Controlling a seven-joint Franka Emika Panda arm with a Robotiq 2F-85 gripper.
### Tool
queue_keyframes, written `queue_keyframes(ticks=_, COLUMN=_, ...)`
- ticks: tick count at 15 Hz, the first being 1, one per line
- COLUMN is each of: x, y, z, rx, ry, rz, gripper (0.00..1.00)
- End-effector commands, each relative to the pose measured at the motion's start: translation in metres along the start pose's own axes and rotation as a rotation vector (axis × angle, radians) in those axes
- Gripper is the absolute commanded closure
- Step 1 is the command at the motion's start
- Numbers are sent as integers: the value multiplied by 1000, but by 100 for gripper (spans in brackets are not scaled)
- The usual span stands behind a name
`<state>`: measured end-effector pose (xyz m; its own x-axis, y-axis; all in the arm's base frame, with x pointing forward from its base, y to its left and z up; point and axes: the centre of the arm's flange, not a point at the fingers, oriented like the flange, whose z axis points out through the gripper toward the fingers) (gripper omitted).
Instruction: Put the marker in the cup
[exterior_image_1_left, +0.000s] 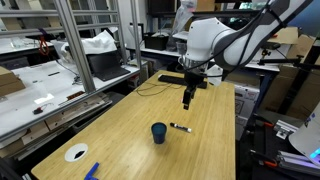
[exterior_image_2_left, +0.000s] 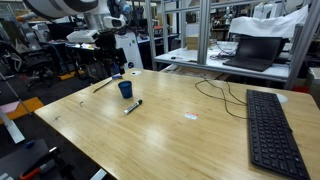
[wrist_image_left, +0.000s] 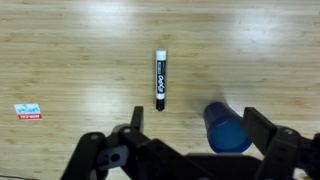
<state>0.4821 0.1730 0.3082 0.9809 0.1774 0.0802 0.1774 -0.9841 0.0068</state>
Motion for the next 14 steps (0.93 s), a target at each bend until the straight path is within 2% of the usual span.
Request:
queue_keyframes(ticks=1, x=8, y=6, z=13, rx=21, ry=-22, rz=4, gripper=0)
queue_keyframes(ticks=8, x=47, y=46, z=98, rx=131, ry=-108, rz=58, gripper=0)
queue_keyframes(ticks=14, x=75, y=36, z=159, rx=169, ry=-135, rz=47, gripper=0)
